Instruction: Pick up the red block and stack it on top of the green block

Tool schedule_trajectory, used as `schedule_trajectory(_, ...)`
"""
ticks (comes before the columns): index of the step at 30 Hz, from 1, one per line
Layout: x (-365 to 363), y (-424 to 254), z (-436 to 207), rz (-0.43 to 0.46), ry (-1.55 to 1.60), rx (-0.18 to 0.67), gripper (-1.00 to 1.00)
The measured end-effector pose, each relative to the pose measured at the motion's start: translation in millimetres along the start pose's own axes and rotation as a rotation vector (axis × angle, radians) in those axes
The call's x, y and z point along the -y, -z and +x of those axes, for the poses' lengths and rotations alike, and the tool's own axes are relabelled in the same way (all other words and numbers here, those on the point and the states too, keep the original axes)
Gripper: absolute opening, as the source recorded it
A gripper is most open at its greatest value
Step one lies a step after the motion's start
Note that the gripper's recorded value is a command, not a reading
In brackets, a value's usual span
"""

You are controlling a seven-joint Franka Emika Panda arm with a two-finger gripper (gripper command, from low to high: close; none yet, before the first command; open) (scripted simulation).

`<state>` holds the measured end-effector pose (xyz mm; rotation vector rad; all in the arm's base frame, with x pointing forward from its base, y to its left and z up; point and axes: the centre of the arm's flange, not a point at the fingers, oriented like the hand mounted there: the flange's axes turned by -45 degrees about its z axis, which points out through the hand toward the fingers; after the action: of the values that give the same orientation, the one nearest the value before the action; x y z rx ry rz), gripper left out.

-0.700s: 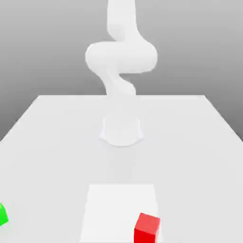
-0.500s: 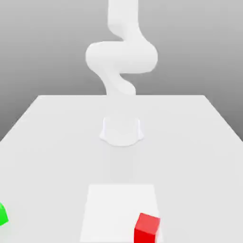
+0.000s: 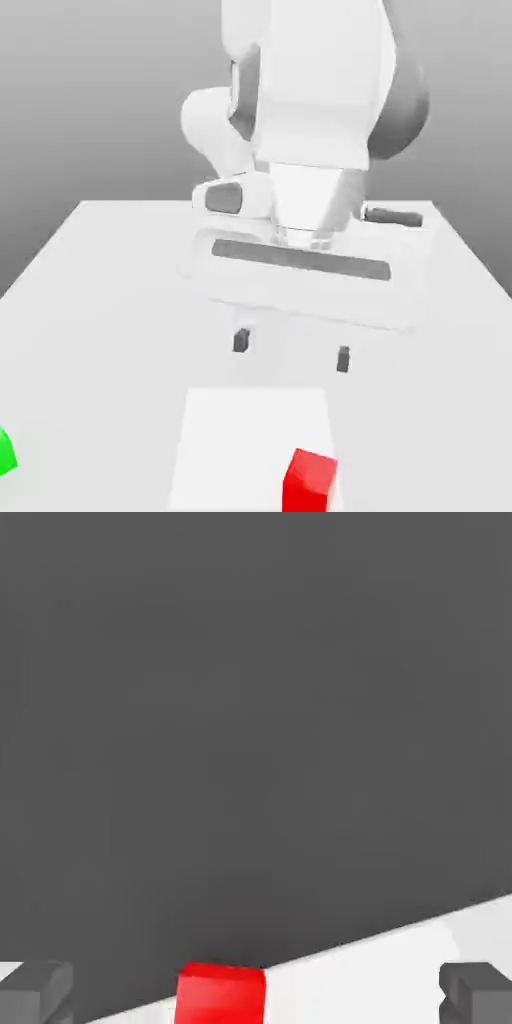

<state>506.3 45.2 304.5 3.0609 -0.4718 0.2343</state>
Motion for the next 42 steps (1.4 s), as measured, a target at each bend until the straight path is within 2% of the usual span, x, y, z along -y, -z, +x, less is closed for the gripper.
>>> schedule_trajectory(5,9.4,-81.1,-30.1,0.006,-0.056,0.133,0.0)
schedule_trajectory(9,11.6,-135.6,-41.3,0.008,-0.066,0.153,0.0)
schedule_trajectory(10,11.7,-147.3,-43.9,0.008,-0.065,0.154,-1.0)
schedule_trajectory(17,11.8,-149.2,-44.3,0.009,-0.066,0.153,-1.0)
schedule_trajectory(22,3.1,-96.2,-31.5,0.006,-0.089,0.155,-1.0)
schedule_trajectory(30,-185.2,-88.4,34.2,-0.04,-0.599,0.159,-1.0)
schedule_trajectory(35,-317.0,-80.8,35.8,-0.061,-0.927,0.151,-1.0)
schedule_trajectory(38,-376.1,-117.4,25.3,-0.07,-1.073,0.146,-1.0)
schedule_trajectory(39,-381.4,-127.1,22.6,-0.072,-1.087,0.145,1.0)
schedule_trajectory(42,-381.4,-127.1,22.6,-0.072,-1.087,0.145,1.0)
